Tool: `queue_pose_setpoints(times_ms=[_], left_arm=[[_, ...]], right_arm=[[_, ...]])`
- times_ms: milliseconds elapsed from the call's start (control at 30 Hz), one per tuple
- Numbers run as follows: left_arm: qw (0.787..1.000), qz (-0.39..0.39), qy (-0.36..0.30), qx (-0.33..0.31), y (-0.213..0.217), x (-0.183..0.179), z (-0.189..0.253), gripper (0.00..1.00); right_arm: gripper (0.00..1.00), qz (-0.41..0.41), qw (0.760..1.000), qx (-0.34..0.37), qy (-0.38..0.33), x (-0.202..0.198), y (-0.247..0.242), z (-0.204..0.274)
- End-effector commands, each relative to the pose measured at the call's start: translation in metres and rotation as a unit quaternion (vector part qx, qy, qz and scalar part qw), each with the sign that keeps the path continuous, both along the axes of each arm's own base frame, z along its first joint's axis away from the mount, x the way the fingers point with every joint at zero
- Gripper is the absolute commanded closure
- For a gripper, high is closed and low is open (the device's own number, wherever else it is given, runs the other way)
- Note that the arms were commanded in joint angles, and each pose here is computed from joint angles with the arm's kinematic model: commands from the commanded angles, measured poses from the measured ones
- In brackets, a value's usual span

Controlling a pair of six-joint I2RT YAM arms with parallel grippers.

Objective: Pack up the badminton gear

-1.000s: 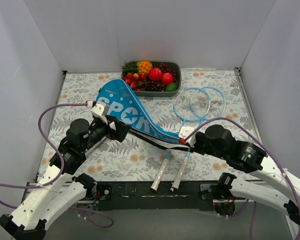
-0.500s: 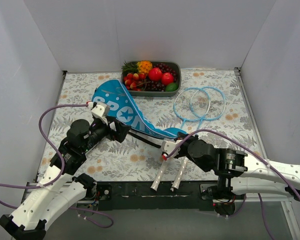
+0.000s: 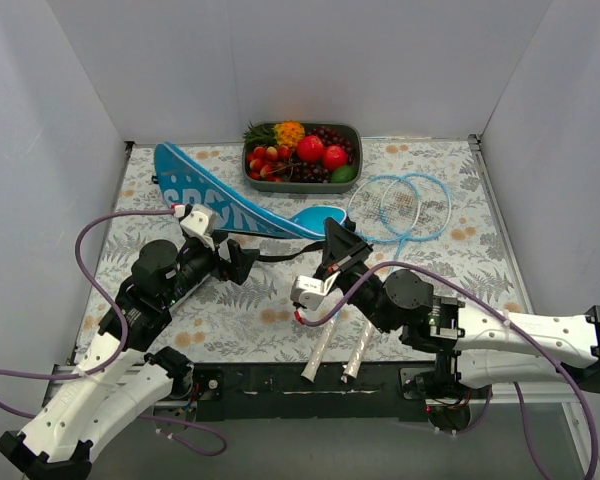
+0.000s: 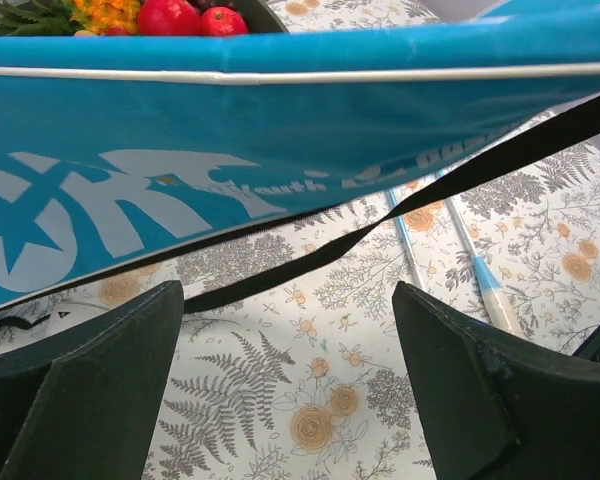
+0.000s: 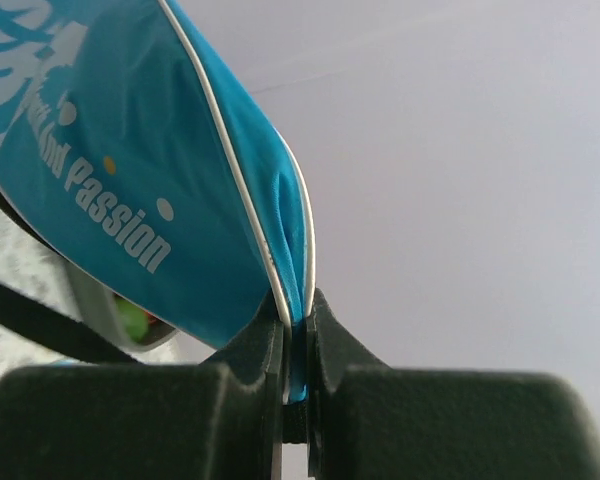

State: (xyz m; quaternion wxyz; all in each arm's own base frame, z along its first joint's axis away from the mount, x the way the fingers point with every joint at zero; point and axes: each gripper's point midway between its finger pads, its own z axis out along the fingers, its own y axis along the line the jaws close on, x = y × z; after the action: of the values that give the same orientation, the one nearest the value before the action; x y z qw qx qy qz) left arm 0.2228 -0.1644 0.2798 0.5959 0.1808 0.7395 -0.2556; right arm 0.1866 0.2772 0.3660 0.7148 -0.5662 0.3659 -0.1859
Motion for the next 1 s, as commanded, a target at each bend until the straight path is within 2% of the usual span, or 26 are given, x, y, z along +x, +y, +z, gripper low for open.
queue_pose_setpoints(times_ms=[0,100,233,267,367,400,467,500,533,633,700,733,767,833,867,967], left_arm=[[1.0,0.017,-0.018,0.001,0.008,0.0,0.01,0.14],[0.999,0.033,-0.039,-0.014,0.015,-0.002,0.023,0.14],[0.994,0.059,-0.079,-0.039,0.03,-0.008,0.047,0.14],[0.993,0.061,-0.089,-0.044,0.032,-0.01,0.053,0.14],[0.989,0.064,-0.117,-0.064,0.04,-0.021,0.071,0.14],[0.988,0.064,-0.121,-0.068,0.041,-0.023,0.074,0.14],[0.987,0.063,-0.119,-0.082,0.044,-0.03,0.076,0.14],[0.988,0.061,-0.115,-0.084,0.044,-0.032,0.075,0.14],[0.989,0.061,-0.11,-0.083,0.044,-0.032,0.072,0.14],[0.992,0.068,-0.082,-0.073,0.044,-0.03,0.055,0.15],[0.992,0.07,-0.07,-0.076,0.044,-0.031,0.048,0.15],[0.992,0.07,-0.07,-0.078,0.044,-0.031,0.047,0.15],[0.992,0.069,-0.07,-0.08,0.044,-0.032,0.047,0.15],[0.992,0.071,-0.07,-0.079,0.045,-0.031,0.046,0.15],[0.992,0.071,-0.069,-0.078,0.045,-0.031,0.045,0.15],[0.993,0.068,-0.065,-0.073,0.043,-0.03,0.043,0.15]], right_arm=[[0.99,0.012,0.988,0.084,-0.129,-0.013,-0.004,0.098],[0.99,0.021,0.988,0.064,-0.141,-0.023,-0.003,0.09],[0.99,0.029,0.991,0.054,-0.117,-0.032,-0.016,0.064],[0.99,0.038,0.993,0.025,-0.106,-0.035,-0.012,0.045],[0.99,0.037,0.998,0.002,-0.046,-0.038,-0.019,0.013],[0.99,0.03,0.999,-0.031,-0.028,-0.037,-0.021,-0.007],[0.99,0.042,0.998,-0.032,0.02,-0.045,-0.021,-0.031],[0.99,0.037,0.996,-0.067,0.038,-0.048,-0.024,-0.053],[0.99,0.039,0.995,-0.048,0.082,-0.052,-0.023,-0.067],[0.99,0.042,0.984,-0.108,0.135,-0.069,-0.025,-0.114],[0.99,0.036,0.975,-0.094,0.199,-0.078,-0.028,-0.134],[0.99,0.033,0.969,-0.117,0.216,-0.081,-0.032,-0.148],[0.96,0.036,0.963,-0.094,0.25,-0.088,-0.03,-0.151],[0.75,0.047,0.953,-0.08,0.287,-0.097,-0.027,-0.15],[0.69,0.042,0.951,-0.081,0.295,-0.097,-0.031,-0.15],[0.62,0.032,0.953,-0.019,0.302,-0.092,-0.032,-0.127]])
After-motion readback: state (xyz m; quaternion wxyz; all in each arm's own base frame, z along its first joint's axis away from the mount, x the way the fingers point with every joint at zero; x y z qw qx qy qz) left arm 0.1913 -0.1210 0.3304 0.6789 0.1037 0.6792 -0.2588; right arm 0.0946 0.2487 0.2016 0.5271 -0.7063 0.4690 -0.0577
